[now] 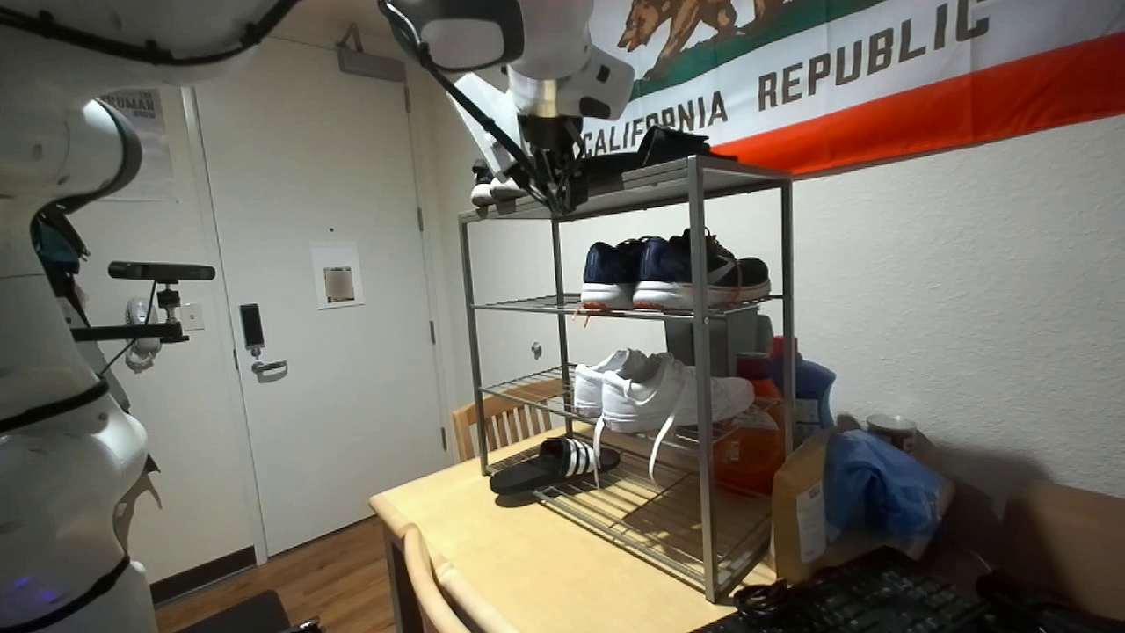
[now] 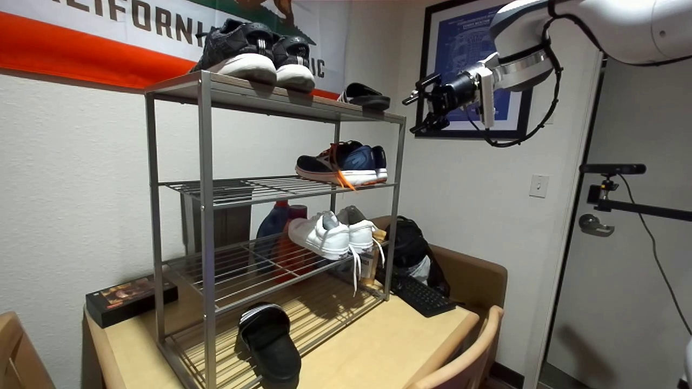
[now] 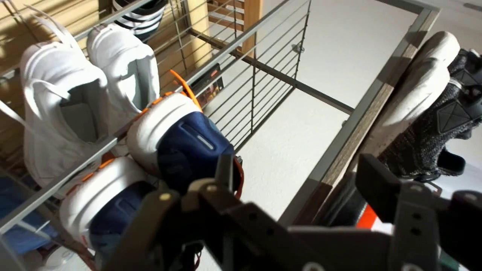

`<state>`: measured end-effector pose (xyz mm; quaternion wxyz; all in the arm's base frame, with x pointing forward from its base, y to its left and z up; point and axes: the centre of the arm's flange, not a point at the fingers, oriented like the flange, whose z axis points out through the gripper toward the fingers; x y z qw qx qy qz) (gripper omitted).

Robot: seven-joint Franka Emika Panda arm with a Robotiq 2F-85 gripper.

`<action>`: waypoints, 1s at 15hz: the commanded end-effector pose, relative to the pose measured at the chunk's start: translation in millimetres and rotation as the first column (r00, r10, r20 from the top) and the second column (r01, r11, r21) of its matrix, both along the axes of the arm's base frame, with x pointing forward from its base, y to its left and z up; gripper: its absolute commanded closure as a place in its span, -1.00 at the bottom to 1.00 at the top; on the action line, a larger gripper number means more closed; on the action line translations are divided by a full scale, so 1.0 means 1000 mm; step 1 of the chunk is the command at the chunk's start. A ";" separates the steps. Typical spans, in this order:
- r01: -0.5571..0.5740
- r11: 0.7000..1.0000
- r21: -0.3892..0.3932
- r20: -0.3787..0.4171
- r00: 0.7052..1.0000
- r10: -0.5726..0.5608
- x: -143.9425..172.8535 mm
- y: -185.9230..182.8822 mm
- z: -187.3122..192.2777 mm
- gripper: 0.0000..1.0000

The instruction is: Remove the right slide sandal from the bottom shelf and place it on the topmost shelf of the shoe rack

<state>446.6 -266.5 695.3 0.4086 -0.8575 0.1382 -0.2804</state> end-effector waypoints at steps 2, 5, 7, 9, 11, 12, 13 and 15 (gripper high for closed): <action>-0.077 0.981 -0.176 -0.100 0.993 0.060 -0.026 0.035 -0.045 -1.00; -0.148 0.957 -0.248 -0.177 0.979 0.105 -0.037 0.062 -0.079 -1.00; -0.180 0.945 -0.273 -0.214 0.969 0.123 -0.040 0.077 -0.097 -1.00; -0.204 0.938 -0.282 -0.257 0.958 0.131 -0.039 0.090 -0.114 -1.00; -0.221 0.933 -0.284 -0.302 0.944 0.132 -0.032 0.099 -0.133 -1.00; -0.231 0.931 -0.283 -0.330 0.935 0.131 -0.028 0.104 -0.144 -1.00; -0.239 0.928 -0.284 -0.356 0.925 0.129 -0.024 0.108 -0.156 -1.00; -0.250 0.925 -0.286 -0.408 0.905 0.118 -0.017 0.116 -0.179 -1.00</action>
